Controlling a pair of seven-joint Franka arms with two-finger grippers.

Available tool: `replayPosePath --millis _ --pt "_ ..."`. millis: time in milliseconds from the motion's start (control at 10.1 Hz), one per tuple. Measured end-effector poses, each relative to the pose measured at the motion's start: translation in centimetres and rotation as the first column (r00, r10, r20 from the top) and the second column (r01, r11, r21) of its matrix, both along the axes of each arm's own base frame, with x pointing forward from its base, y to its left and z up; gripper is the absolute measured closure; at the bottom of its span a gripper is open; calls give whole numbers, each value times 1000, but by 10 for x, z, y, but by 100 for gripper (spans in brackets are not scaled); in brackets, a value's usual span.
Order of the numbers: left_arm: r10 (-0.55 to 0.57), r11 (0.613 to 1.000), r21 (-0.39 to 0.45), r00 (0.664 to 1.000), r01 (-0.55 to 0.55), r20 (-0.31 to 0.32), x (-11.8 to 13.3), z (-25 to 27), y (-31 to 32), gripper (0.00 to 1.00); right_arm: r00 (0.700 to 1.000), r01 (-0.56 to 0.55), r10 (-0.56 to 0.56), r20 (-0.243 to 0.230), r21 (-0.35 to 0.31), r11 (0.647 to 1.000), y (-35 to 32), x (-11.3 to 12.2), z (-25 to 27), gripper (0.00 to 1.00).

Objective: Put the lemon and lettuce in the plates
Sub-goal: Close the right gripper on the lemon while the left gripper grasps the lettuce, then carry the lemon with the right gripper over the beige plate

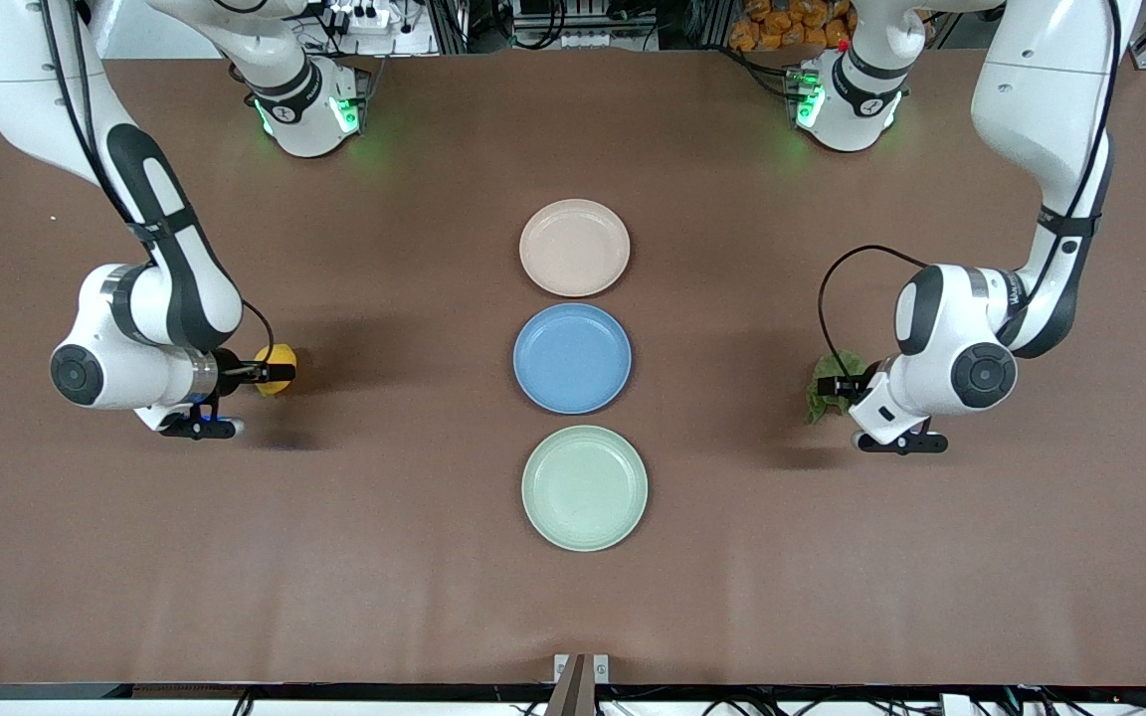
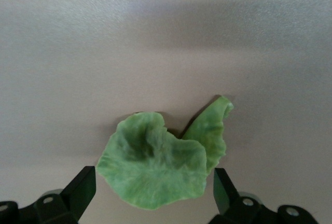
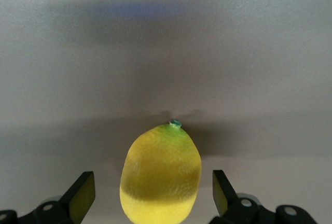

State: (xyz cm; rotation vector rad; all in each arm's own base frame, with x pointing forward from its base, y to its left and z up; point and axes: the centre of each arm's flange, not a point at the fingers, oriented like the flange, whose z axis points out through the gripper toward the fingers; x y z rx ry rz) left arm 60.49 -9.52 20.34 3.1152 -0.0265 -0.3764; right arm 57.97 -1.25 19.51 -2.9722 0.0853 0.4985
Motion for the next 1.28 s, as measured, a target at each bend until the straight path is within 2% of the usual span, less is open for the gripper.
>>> replayPosePath --millis 99,296,394,493,690,986,1183,1282 --pt "2 1000 -2 1000 -2 -5 -1 -8 -1 0 1000 1 -1 -9 1 1000 0 -1 -5 1" --pt "2 1000 -4 1000 -2 -11 -2 -20 -3 0 1000 -3 3 -19 2 1000 2 -3 -11 11" --pt "4 1000 -9 1000 -4 -18 -3 -25 -7 0 1000 -10 10 -16 4 1000 6 -1 -9 26" --pt "7 1000 -18 1000 -8 -23 -4 -29 -12 0 1000 -16 17 -24 7 1000 9 2 -4 33" --pt "16 1000 -13 1000 -16 -23 -6 -31 -27 0 997 -31 32 -65 22 999 13 15 26 33" --pt "18 1000 -11 1000 -18 -19 -6 -33 -32 1 993 -95 98 -71 43 994 55 25 80 33" --pt "19 1000 -10 1000 -19 -16 -6 -33 -31 10 985 -148 151 -81 44 988 134 11 104 33" --pt "19 1000 -11 1000 -19 -16 -5 -33 -31 24 982 -152 159 -99 76 985 177 -2 117 33"
